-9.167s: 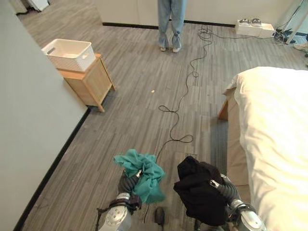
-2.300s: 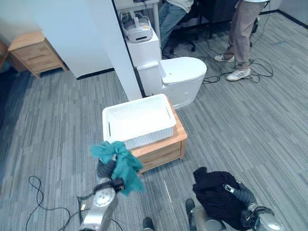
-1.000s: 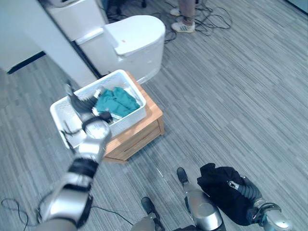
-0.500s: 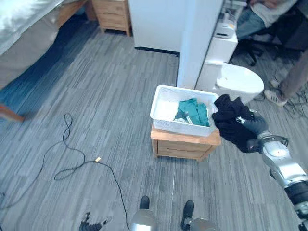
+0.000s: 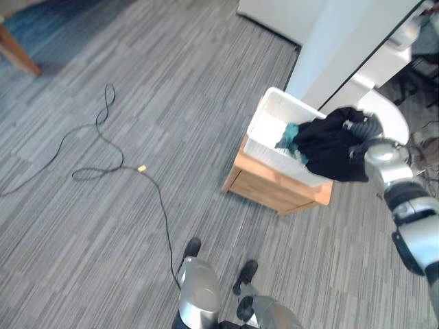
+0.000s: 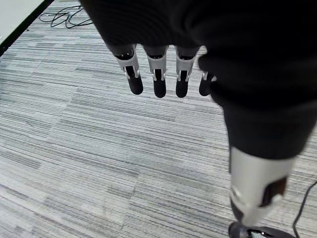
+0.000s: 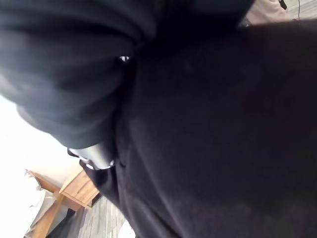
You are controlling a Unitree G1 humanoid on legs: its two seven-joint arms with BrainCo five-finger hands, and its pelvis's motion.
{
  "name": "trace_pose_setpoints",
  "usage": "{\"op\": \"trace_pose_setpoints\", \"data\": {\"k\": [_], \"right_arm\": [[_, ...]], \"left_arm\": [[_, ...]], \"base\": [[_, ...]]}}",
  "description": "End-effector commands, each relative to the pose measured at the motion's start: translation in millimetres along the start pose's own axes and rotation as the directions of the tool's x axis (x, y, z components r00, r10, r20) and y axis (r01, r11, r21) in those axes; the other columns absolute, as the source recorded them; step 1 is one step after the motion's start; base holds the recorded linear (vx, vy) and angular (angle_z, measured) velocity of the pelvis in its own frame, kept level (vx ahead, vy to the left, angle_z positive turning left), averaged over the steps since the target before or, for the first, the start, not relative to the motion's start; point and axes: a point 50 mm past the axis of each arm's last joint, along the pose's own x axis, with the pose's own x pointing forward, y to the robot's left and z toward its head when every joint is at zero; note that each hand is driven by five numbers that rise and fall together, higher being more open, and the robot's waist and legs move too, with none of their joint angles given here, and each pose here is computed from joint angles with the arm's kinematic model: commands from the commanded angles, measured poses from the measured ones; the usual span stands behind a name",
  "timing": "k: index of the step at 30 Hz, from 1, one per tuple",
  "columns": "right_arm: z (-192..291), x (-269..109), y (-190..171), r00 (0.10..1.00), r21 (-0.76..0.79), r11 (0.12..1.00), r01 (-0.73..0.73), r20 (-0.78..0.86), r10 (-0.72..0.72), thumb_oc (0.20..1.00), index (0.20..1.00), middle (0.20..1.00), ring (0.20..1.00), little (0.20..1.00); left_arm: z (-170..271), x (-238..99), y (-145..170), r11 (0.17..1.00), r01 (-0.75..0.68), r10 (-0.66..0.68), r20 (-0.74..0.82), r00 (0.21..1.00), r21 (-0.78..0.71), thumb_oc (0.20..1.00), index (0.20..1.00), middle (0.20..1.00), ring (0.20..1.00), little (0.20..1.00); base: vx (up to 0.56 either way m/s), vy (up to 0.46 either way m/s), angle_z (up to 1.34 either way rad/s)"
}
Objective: Tidy up the quilt and then pick up the clothes from the bed and put them into the laundry hamper.
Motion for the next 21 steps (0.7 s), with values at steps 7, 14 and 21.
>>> {"op": "trace_pose_setpoints", "data": {"k": [7,14,21], "right_arm": [[78,12,-64,0.963,0.162,0.955,0.249,0.068,-0.262,1.0,1.0,1.0,1.0,1.0],[59,11,-47,0.967,0.176,0.955,0.241,0.046,-0.252,1.0,1.0,1.0,1.0,1.0],[9,-5,-60,0.974,0.26,0.945,0.199,0.054,-0.22,1.0,1.0,1.0,1.0,1.0]], "left_arm": [[0,6,40,0.997,-0.067,0.066,-0.032,0.997,-0.031,1.0,1.0,1.0,1.0,1.0],[2,5,26,0.998,-0.024,0.024,-0.005,1.0,-0.055,1.0,1.0,1.0,1.0,1.0],[-16,-3,18,0.995,-0.078,0.077,-0.02,0.997,-0.063,1.0,1.0,1.0,1.0,1.0]], "base": [[-0.1,-0.055,0.13],[-0.08,0.028,-0.08],[-0.04,0.014,-0.14]]}}
